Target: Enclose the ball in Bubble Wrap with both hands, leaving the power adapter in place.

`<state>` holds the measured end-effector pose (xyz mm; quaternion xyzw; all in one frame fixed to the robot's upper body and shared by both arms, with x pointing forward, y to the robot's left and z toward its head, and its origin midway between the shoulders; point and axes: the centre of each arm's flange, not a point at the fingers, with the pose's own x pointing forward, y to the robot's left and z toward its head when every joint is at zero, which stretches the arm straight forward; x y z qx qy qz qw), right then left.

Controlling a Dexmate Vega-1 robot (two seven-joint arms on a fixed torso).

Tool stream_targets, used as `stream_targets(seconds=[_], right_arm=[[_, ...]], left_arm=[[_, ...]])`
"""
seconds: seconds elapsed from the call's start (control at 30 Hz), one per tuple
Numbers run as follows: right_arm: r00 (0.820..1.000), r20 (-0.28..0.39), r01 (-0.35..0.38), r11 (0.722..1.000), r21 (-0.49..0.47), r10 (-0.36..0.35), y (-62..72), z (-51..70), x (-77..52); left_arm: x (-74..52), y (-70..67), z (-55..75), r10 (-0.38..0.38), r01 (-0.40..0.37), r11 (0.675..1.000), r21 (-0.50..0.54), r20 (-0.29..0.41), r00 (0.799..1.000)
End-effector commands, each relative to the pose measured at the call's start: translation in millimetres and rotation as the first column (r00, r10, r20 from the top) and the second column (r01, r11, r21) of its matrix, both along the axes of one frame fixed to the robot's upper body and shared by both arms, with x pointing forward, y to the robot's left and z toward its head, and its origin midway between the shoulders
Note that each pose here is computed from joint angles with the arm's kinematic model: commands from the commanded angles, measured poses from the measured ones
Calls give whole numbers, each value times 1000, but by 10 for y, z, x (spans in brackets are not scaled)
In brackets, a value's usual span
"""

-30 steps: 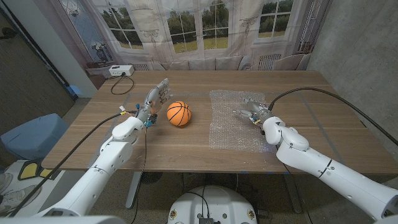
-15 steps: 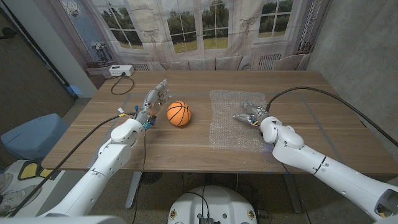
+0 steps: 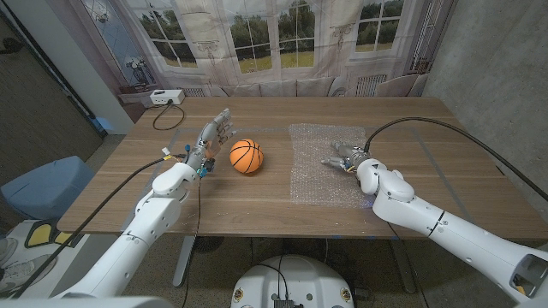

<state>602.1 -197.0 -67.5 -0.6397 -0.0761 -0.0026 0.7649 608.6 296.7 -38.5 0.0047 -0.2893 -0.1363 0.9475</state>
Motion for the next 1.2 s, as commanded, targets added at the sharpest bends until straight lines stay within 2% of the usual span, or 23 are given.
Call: stream_targets(seconds=[0.03, 0.07, 0.1, 0.27, 0.47, 0.53, 0.63, 0.7, 0.73, 0.8, 0.93, 1.0, 1.07, 1.17, 1.2], right_arm=[[999, -36, -16, 1000, 1, 16, -13, -21, 48], [998, -57, -15, 1000, -1, 15, -12, -21, 60], [999, -46, -21, 1000, -9, 20, -8, -23, 61], [996, -86, -31, 999, -29, 28, -5, -35, 100], [997, -66, -38, 996, -78, 33, 12, -25, 117], [996, -82, -30, 996, -84, 24, 22, -28, 130], [999, -42, -31, 995, -99, 27, 46, -28, 115], [999, -46, -27, 996, -88, 23, 48, -24, 120], [1000, 3, -25, 996, -91, 25, 55, -22, 106], [999, 20, -27, 996, -83, 29, 55, -12, 103], [994, 103, -27, 998, -52, 32, 37, -12, 75], [989, 142, -50, 999, -12, 51, 20, -7, 54], [983, 176, -44, 999, -11, 45, 15, -5, 35], [979, 191, -95, 990, 104, 74, -48, 13, 17], [976, 202, -105, 988, 111, 81, -57, 28, 5]], left_arm=[[24, -20, 8, -4, 4, 1000, 1, -2, 1000], [20, -20, 8, -2, 2, 1000, 1, -3, 1000], [17, -18, 8, 0, 0, 1000, 6, -4, 1000], [17, -24, -2, 2, -2, 1000, -2, -3, 1000], [16, -21, 0, 3, -3, 1000, -3, -3, 1000], [18, -20, -3, 1, -1, 1000, -6, -3, 1000], [20, -10, -7, 3, -3, 1000, -6, -5, 1000], [24, -9, -8, -4, 4, 1000, -6, -6, 1000], [19, -7, -6, 0, 0, 1000, 0, -7, 1000], [20, -1, -13, 1, -1, 1000, -6, -8, 1000], [17, 3, -12, -2, 2, 1000, -3, -8, 1000], [13, 6, -13, -1, 0, 1000, -4, -8, 1000], [14, 8, -12, -3, 3, 1000, -2, -7, 1000], [10, 7, -8, -1, 1, 1000, 2, -8, 1000], [11, 5, -10, -3, 3, 1000, -1, -8, 1000]])
